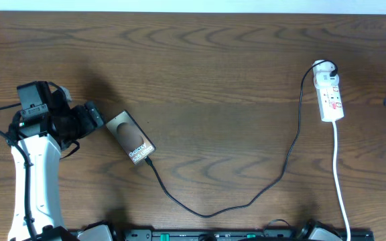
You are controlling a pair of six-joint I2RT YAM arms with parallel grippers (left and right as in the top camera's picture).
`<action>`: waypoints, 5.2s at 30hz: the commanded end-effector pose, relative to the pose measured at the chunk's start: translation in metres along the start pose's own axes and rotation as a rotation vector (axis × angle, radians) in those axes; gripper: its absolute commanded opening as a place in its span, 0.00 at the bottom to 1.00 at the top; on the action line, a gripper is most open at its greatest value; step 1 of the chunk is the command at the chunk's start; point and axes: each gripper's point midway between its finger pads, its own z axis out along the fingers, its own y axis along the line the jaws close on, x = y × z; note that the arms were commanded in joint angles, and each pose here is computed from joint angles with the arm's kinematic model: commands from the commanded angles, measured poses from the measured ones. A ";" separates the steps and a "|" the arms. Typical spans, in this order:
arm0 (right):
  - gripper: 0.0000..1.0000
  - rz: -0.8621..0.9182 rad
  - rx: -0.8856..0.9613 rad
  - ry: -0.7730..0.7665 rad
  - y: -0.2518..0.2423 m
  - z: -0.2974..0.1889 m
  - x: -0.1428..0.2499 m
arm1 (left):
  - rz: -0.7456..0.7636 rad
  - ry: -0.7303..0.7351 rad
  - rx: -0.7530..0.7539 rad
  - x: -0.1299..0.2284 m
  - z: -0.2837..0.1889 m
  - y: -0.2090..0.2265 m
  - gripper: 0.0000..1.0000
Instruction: Plug charger to phone and switch on socket
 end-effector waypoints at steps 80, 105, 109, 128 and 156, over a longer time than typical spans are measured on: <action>0.99 0.008 0.002 -0.001 0.001 -0.001 0.000 | 0.335 -0.939 0.305 0.068 -0.032 -0.025 0.94; 0.99 -0.147 -0.271 -0.129 0.034 0.093 0.087 | 0.335 -0.939 0.305 0.068 -0.032 -0.025 0.94; 0.99 -0.194 -0.388 -0.289 0.038 0.113 0.126 | 0.335 -0.939 0.305 0.068 -0.032 -0.025 0.94; 0.99 -0.182 -0.337 -0.550 -0.013 0.137 0.219 | 0.335 -0.939 0.305 0.068 -0.032 -0.025 0.94; 0.99 -0.113 -0.213 -0.540 -0.038 0.141 0.224 | 0.335 -0.939 0.305 0.068 -0.032 -0.025 0.94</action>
